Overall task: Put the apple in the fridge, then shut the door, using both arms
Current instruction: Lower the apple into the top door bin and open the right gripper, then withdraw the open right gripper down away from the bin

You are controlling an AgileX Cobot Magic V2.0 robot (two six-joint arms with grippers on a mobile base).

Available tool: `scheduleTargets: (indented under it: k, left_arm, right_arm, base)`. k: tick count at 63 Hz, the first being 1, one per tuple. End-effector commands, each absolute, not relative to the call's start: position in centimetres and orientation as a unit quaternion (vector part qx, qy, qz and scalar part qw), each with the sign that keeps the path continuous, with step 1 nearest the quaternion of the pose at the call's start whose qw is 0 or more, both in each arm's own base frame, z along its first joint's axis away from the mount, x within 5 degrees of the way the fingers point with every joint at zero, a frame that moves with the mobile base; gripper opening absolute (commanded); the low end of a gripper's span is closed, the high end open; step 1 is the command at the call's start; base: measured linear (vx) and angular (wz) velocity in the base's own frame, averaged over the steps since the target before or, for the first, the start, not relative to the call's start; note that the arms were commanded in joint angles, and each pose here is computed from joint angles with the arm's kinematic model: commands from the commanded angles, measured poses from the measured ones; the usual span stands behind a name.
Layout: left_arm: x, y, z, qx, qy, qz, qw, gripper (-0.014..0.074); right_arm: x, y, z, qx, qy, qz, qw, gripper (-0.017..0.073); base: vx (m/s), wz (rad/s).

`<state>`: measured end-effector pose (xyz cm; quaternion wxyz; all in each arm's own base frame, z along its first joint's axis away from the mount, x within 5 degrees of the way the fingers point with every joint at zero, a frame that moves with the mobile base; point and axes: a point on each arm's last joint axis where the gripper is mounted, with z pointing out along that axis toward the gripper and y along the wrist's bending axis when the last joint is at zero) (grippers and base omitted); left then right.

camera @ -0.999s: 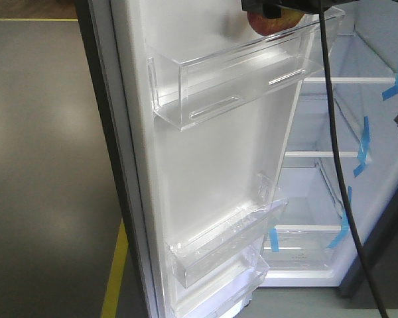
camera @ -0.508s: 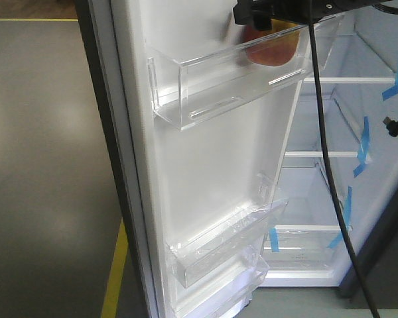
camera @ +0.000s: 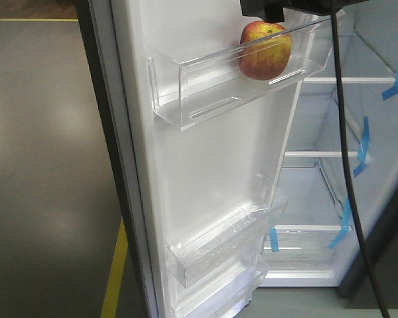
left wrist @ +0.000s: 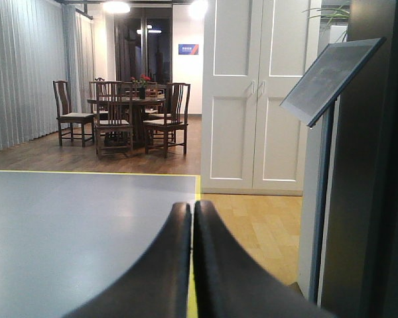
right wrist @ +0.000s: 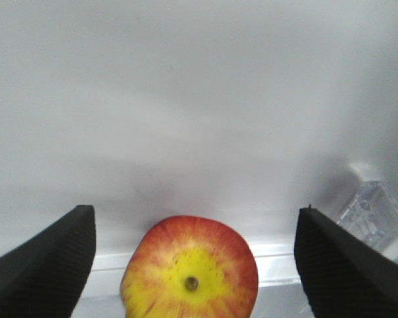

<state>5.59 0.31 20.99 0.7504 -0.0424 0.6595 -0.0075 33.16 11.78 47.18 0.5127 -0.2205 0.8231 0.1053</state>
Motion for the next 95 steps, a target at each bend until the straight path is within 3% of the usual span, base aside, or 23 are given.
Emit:
scheduleTargets:
  k: [1, 31, 46, 65, 95]
  left_arm:
    - [5.5, 0.3, 20.8, -0.047, 0.635, -0.013, 0.771, -0.0006]
    - [5.5, 0.3, 20.8, -0.047, 0.635, -0.013, 0.771, -0.0006]
    - [5.5, 0.3, 20.8, -0.047, 0.635, -0.013, 0.771, -0.0006]
    - [5.5, 0.3, 20.8, -0.047, 0.635, -0.013, 0.771, -0.0006]
    - [5.5, 0.3, 20.8, -0.047, 0.635, -0.013, 0.771, -0.0006]
  right_arm:
    - [30.3, 10.9, 49.7, -0.209, 0.791, 0.114, 0.564, 0.0552]
    - [19.7, 7.5, 43.9, -0.191, 0.800, 0.122, 0.555, 0.0525]
    - [14.3, 6.3, 39.9, -0.178, 0.808, 0.160, 0.538, 0.0525]
    - [7.6, 4.8, 35.6, -0.198, 0.823, 0.186, 0.499, 0.0525]
    - [2.2, 4.2, 29.4, -0.209, 0.828, 0.240, 0.462, 0.0525]
  base:
    - [0.00, 0.00]
    - [0.00, 0.00]
    - [0.00, 0.00]
    - [0.00, 0.00]
    - [0.00, 0.00]
